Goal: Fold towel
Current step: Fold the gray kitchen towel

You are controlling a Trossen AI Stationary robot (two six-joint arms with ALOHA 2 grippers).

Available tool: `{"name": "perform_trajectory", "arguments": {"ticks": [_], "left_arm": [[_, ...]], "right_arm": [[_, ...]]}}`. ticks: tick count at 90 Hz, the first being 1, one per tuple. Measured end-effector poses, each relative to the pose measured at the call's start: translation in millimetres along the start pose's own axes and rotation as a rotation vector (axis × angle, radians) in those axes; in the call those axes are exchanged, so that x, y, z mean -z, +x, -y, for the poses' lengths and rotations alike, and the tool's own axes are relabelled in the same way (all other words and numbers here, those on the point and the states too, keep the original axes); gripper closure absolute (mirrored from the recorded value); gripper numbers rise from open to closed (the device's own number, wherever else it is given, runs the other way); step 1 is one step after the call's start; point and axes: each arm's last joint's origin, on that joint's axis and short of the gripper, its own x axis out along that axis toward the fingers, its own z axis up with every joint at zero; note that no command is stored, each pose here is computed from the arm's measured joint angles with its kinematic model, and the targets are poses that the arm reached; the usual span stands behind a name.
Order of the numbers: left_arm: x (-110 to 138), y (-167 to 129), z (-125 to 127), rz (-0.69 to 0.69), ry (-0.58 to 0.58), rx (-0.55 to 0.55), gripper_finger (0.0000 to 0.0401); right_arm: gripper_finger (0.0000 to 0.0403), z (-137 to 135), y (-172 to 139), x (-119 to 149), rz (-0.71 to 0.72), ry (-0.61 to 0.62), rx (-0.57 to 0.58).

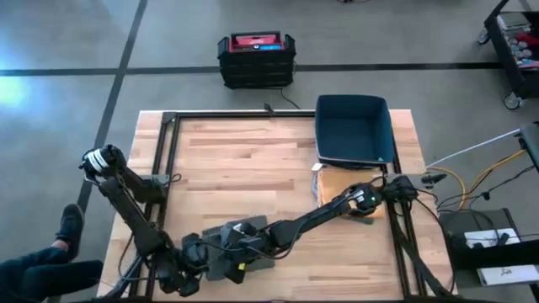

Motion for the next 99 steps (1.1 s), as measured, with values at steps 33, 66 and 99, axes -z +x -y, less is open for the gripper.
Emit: {"name": "perform_trajectory", "arguments": {"ticks": [33,66,99], "left_arm": [[0.7,9.7,-3.8,0.090,0.042,-0.099,0.0382],[13.7,16.1,-18.4,0.024,-0.022,-0.150,0.0382],[12.3,14.8,-18.0,0.040,-0.014,-0.150,0.0381]], "right_arm": [[0.0403,2.0,0.8,-0.5,0.004,0.002,0.000],[0.0403,-8.4,-0.4,-10.9,0.115,0.020,-0.105],[0.0403,-7.1,0.9,-10.2,0.144,0.022,-0.086]]}}
